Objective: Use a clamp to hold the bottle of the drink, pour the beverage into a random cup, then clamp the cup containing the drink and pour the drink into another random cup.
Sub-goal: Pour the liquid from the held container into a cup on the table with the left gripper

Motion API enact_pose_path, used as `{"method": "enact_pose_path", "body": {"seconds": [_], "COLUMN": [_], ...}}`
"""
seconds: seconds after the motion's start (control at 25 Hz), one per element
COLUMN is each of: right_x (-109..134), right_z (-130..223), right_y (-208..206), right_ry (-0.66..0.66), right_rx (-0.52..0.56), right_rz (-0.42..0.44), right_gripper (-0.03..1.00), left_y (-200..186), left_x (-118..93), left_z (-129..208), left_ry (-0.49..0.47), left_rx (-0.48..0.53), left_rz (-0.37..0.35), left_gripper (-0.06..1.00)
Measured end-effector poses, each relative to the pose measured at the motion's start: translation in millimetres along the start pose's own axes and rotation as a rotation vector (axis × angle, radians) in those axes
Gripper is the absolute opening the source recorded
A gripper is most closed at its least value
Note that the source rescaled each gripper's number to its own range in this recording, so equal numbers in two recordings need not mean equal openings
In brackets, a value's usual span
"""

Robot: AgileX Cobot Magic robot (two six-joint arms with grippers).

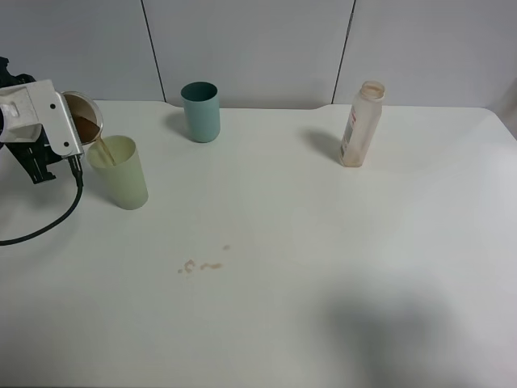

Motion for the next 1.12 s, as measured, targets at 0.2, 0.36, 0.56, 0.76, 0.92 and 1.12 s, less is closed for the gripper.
{"method": "enact_pose_path", "body": {"seconds": [0.2,0.36,0.56,0.76,0.92,1.12], "right_x": [0.0,0.0,0.0,0.0,0.0,0.0], "right_z": [0.0,0.0,0.0,0.0,0.0,0.0], "right_y": [0.0,0.0,0.0,0.0,0.0,0.0], "right_ry": [0.0,0.0,0.0,0.0,0.0,0.0], "right_rx": [0.0,0.0,0.0,0.0,0.0,0.0], "right_rz": [0.0,0.0,0.0,0.0,0.0,0.0], "right_gripper": [1.0,1.0,1.0,1.0,1.0,1.0], "left_y": [0.0,0.4,0.4,0.3,-0.9,-4.2], "left_x": [0.0,-1.5,-2.0,-1.9,-0.7,2.4], "left_z": [0.0,-1.8,-1.6,-1.5,-2.4,-4.3], "left_ry": [0.021,0.038,0.044,0.045,0.065,0.083], "left_rx": [0.0,-0.003,0.0,0.002,-0.001,-0.002], "left_rz": [0.0,0.005,0.006,0.006,0.002,-0.01], "left_gripper": [0.02,0.02,0.02,0.02,0.02,0.02]}}
Point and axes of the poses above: a point on each arm's last joint axis where the gripper is mounted, y pointing out along that axis toward the gripper, x along the wrist's bending axis when the last joint is at zero, z = x × y, the point moved 7 cm from there along y, pointing out along that axis toward the gripper, and after that the axes turned 14 degrees about -y, right-handed, at the moved point
